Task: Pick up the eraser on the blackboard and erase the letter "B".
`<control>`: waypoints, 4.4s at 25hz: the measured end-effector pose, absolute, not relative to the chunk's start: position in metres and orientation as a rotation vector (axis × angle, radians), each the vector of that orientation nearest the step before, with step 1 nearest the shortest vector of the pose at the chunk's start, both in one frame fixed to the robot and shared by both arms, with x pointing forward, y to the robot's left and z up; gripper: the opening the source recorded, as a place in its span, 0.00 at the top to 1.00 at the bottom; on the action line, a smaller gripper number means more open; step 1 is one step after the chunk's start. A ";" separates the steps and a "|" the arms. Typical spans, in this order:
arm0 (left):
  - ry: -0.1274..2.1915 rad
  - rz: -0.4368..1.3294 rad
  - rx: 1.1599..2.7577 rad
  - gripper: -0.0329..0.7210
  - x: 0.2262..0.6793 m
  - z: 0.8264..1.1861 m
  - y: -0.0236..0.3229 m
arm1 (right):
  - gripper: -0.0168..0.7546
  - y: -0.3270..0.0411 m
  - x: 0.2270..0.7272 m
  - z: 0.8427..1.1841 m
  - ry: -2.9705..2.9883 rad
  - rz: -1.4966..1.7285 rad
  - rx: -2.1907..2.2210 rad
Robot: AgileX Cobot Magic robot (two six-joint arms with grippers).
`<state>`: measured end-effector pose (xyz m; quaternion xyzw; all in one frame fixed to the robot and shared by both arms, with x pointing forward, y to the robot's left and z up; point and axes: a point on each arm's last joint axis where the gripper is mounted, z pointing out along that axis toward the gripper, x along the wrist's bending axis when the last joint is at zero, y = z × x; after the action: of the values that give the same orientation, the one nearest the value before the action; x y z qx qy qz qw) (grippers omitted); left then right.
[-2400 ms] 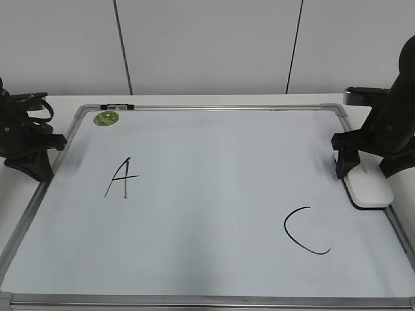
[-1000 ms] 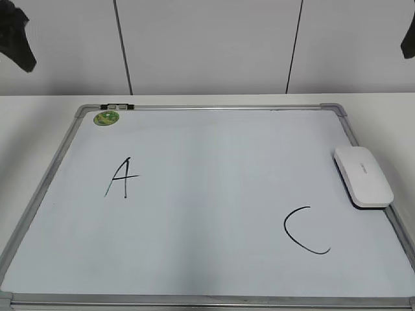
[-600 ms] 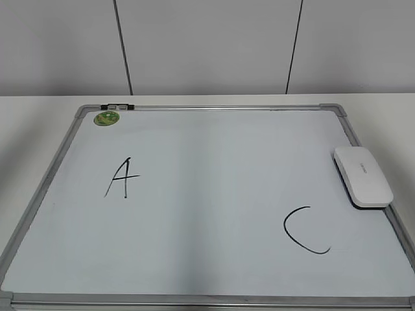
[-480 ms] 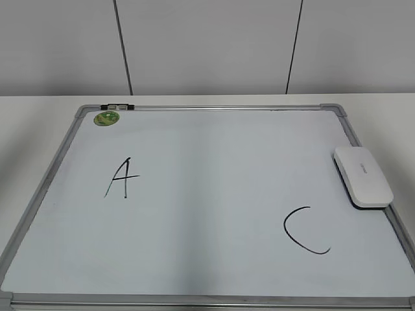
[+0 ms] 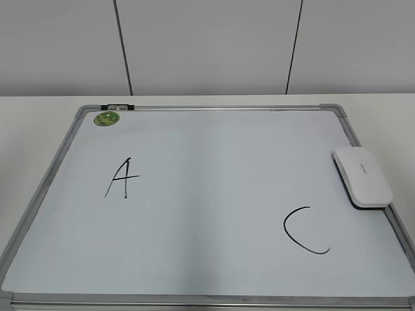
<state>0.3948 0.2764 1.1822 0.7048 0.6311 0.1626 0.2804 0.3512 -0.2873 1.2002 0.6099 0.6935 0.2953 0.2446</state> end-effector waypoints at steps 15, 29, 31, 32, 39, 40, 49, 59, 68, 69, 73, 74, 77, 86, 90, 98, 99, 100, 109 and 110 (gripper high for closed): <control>1.618 0.568 1.822 0.29 0.283 1.132 0.287 | 0.21 -0.296 0.255 1.128 1.793 0.799 1.609; 1.723 0.528 1.905 0.29 0.288 1.061 0.292 | 0.21 -0.302 0.253 1.051 1.836 0.648 1.675; 1.717 0.544 1.895 0.29 0.290 1.057 0.292 | 0.21 -0.302 0.256 1.052 1.810 0.664 1.650; 1.717 0.549 1.894 0.29 0.291 1.054 0.292 | 0.21 -0.303 0.257 1.050 1.804 0.660 1.644; 1.732 0.572 1.914 0.29 0.294 1.043 0.294 | 0.21 -0.304 0.261 1.046 1.791 0.649 1.628; 1.730 0.575 1.912 0.29 0.294 1.043 0.294 | 0.21 -0.304 0.261 1.046 1.790 0.649 1.627; 1.731 0.579 1.909 0.29 0.294 1.043 0.294 | 0.21 -0.305 0.261 1.046 1.786 0.651 1.623; 1.731 0.581 1.910 0.29 0.294 1.043 0.295 | 0.21 -0.305 0.261 1.046 1.784 0.650 1.623; 1.697 0.648 1.846 0.29 0.283 1.047 0.296 | 0.21 -0.305 0.259 1.046 1.751 0.647 1.636; 1.689 0.668 1.826 0.29 0.279 1.048 0.297 | 0.21 -0.305 0.257 1.046 1.732 0.650 1.639; 1.640 0.748 1.749 0.29 0.264 1.051 0.298 | 0.21 -0.306 0.247 1.047 1.657 0.680 1.621; 1.626 0.765 1.734 0.29 0.261 1.052 0.298 | 0.21 -0.305 0.245 1.047 1.645 0.690 1.612; 1.575 0.819 1.682 0.29 0.249 1.053 0.298 | 0.21 -0.305 0.236 1.047 1.604 0.726 1.577; 1.519 0.883 1.616 0.29 0.232 1.052 0.299 | 0.21 -0.305 0.227 1.047 1.564 0.759 1.542; 1.519 0.883 1.616 0.29 0.232 1.052 0.299 | 0.21 -0.305 0.227 1.047 1.564 0.759 1.542; 1.519 0.883 1.616 0.29 0.232 1.052 0.299 | 0.21 -0.305 0.227 1.047 1.564 0.759 1.542; 1.519 0.883 1.616 0.29 0.232 1.052 0.299 | 0.21 -0.305 0.227 1.047 1.564 0.759 1.542; 1.519 0.883 1.616 0.29 0.232 1.052 0.299 | 0.21 -0.305 0.227 1.047 1.564 0.759 1.542; 1.557 0.904 1.590 0.29 0.232 1.052 0.299 | 0.21 -0.305 0.227 1.047 1.564 0.759 1.542; 1.561 0.907 1.587 0.29 0.232 1.052 0.299 | 0.21 -0.305 0.227 1.047 1.564 0.759 1.542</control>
<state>0.2323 0.2986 1.0522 0.6159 0.6058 0.3518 0.3606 0.2274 -0.3048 1.0466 0.6088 0.6175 0.2997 0.3978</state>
